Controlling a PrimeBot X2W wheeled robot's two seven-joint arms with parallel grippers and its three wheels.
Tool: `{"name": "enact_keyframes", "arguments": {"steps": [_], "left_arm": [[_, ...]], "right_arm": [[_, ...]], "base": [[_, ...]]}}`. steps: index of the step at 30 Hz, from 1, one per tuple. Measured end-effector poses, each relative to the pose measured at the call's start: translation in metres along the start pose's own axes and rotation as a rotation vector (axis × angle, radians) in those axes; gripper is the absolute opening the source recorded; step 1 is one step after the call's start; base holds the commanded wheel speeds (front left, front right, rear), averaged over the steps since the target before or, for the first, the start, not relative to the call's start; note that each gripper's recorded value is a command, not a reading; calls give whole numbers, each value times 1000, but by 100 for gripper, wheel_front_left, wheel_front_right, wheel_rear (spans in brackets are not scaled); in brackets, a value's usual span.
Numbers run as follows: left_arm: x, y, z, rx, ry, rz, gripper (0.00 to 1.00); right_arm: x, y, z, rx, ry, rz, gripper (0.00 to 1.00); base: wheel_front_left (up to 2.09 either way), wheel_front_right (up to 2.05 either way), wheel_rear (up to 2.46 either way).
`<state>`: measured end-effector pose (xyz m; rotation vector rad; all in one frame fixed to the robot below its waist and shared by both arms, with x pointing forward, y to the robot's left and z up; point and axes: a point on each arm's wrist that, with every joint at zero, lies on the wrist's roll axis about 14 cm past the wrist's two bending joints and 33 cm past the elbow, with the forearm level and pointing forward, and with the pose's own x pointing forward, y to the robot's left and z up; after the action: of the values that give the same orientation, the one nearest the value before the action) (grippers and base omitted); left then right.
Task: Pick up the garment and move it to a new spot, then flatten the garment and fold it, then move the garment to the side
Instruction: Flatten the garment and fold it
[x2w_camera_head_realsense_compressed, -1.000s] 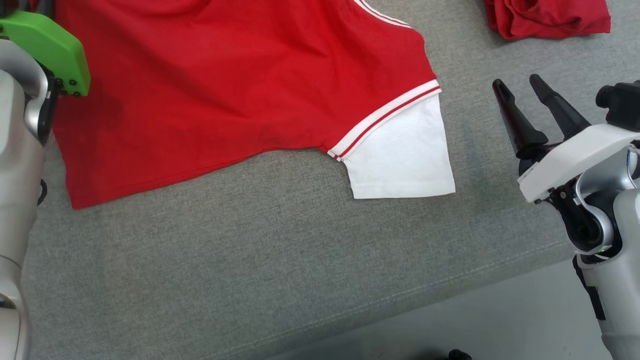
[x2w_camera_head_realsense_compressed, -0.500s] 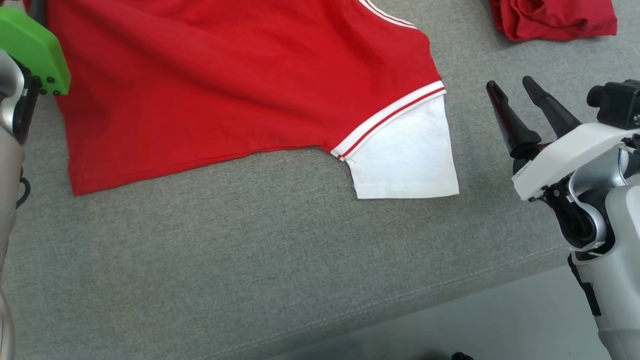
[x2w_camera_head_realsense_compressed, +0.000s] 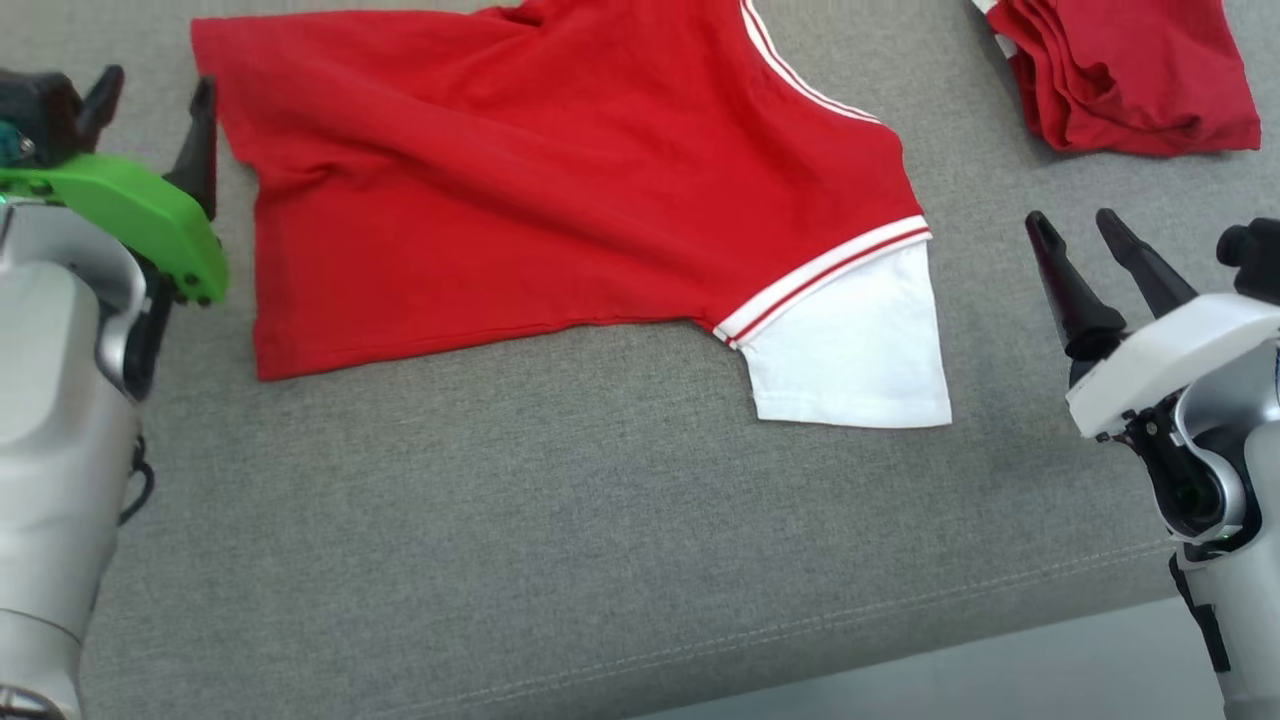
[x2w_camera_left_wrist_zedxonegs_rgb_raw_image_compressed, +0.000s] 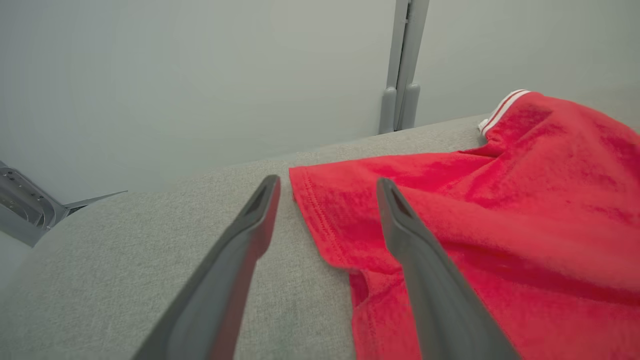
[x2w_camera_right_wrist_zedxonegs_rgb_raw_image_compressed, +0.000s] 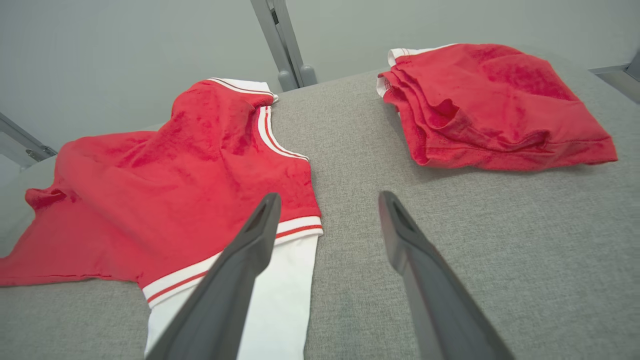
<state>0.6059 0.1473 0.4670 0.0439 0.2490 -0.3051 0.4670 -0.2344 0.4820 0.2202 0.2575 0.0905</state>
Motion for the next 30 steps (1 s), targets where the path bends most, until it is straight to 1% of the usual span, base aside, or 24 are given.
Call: {"name": "enact_keyframes", "arguments": {"steps": [4,9,14,16,17,21,30], "left_arm": [[-27,-14,1,-38,-51,-15,100],[-65,-26,3,-68,-125,-2,100],[-105,-31,4,-81,-186,41,100],[-121,-32,3,-96,-203,63,100],[-136,-36,3,-122,-223,76,100],[-169,-40,0,-164,-246,126,100],[-207,-50,-18,-275,-233,193,100]], "right_arm": [[-11,2,7,3,-28,-7,100],[-24,13,18,3,-91,0,100],[-37,31,33,-46,-165,25,100],[-41,39,39,-78,-196,33,100],[-45,47,42,-89,-217,46,100],[-53,68,44,-95,-256,75,100],[-66,82,36,-74,-278,80,100]], "base": [[0,0,0],[0,0,0],[0,0,0],[0,0,0],[0,0,0],[0,0,0],[0,0,0]]}}
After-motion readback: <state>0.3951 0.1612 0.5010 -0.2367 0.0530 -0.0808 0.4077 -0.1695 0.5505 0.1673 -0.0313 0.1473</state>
